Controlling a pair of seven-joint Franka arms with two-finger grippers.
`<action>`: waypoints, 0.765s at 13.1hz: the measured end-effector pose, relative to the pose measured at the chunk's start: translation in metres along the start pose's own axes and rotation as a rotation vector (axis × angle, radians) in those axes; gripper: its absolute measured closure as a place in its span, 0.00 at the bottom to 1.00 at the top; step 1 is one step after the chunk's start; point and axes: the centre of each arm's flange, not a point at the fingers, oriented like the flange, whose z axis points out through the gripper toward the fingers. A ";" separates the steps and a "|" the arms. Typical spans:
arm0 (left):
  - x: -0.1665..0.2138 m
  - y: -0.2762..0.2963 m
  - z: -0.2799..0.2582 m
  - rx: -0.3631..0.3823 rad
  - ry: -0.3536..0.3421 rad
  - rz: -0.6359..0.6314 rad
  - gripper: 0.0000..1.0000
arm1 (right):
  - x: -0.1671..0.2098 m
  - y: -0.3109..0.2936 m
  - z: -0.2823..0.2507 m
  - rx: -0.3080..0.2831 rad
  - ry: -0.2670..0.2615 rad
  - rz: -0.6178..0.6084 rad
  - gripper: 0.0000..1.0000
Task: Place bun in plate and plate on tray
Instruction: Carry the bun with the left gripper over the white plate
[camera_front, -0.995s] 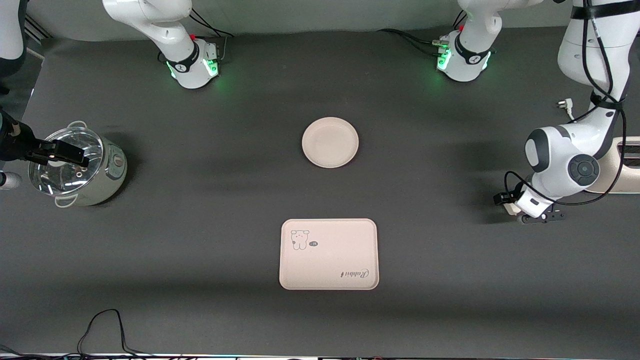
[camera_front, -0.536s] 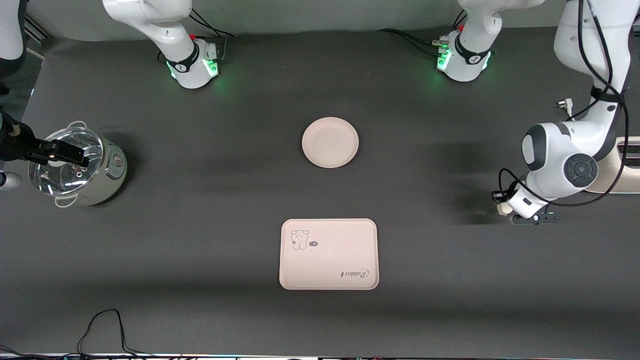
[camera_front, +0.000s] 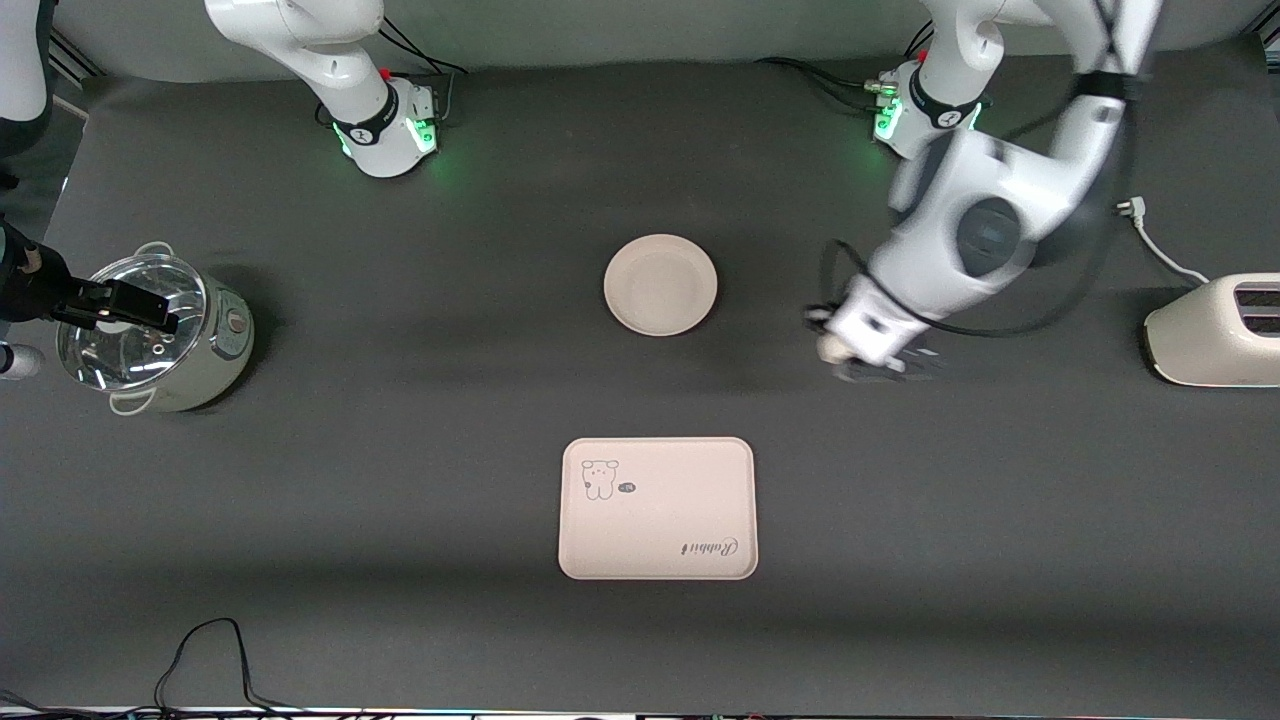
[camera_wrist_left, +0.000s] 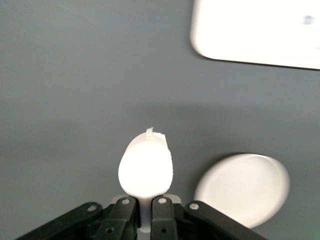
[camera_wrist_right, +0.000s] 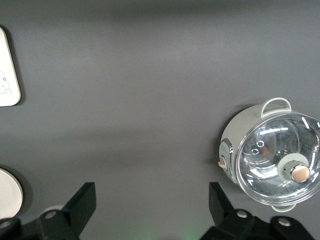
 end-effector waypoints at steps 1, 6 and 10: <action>-0.028 0.047 0.008 -0.007 0.012 -0.013 0.90 | 0.000 0.000 0.001 0.000 -0.002 0.000 0.00; -0.138 0.167 0.158 0.151 0.130 0.005 0.90 | 0.000 0.000 0.004 0.000 -0.009 0.000 0.00; -0.136 0.159 0.242 0.233 0.135 0.001 0.85 | 0.000 0.000 0.005 0.000 -0.010 0.000 0.00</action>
